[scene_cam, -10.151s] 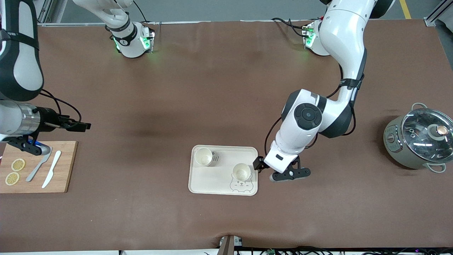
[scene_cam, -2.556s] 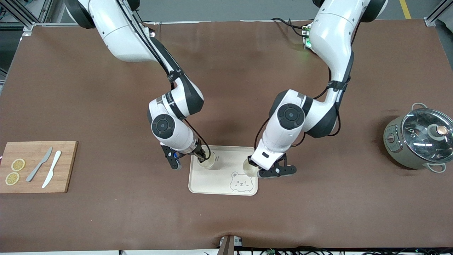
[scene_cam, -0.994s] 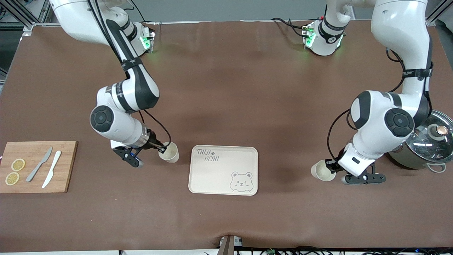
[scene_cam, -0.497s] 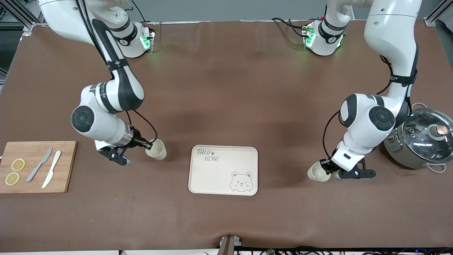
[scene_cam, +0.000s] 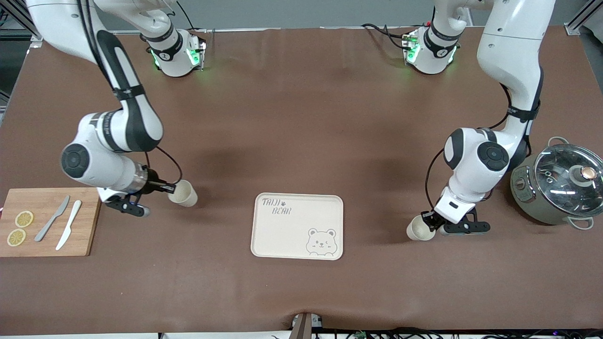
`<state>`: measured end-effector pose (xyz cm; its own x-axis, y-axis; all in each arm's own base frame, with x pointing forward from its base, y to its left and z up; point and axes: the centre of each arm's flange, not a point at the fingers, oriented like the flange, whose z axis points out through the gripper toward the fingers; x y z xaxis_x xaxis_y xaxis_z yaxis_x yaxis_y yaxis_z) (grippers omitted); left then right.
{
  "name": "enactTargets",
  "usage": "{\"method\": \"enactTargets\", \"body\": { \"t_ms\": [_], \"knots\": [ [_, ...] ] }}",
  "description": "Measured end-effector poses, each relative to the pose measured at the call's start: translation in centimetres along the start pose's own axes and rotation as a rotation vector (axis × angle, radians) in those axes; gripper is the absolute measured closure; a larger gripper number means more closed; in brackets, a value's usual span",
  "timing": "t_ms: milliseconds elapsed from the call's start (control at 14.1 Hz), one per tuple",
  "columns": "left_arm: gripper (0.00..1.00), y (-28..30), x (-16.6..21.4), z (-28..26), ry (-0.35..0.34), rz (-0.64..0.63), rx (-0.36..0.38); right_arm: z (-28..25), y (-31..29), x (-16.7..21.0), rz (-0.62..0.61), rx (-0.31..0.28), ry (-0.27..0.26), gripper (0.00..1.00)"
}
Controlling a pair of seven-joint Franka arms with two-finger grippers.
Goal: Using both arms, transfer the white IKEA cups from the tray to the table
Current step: 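Carry the cups outward and lower them onto the table with both grippers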
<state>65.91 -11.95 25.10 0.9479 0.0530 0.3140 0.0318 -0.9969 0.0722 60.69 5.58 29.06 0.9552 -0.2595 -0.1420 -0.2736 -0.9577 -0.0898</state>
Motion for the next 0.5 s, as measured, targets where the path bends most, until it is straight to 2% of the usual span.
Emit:
{"method": "enactTargets", "body": {
  "t_ms": [213,497],
  "knots": [
    [0.97,-0.1,-0.3,0.7,0.002,0.0,0.001,0.1,5.2,1.0,-0.03,0.001,-0.02,0.97],
    [0.97,-0.1,-0.2,0.7,0.009,0.0,0.0,0.2,8.9,1.4,-0.092,-0.02,-0.045,0.97]
  ]
}}
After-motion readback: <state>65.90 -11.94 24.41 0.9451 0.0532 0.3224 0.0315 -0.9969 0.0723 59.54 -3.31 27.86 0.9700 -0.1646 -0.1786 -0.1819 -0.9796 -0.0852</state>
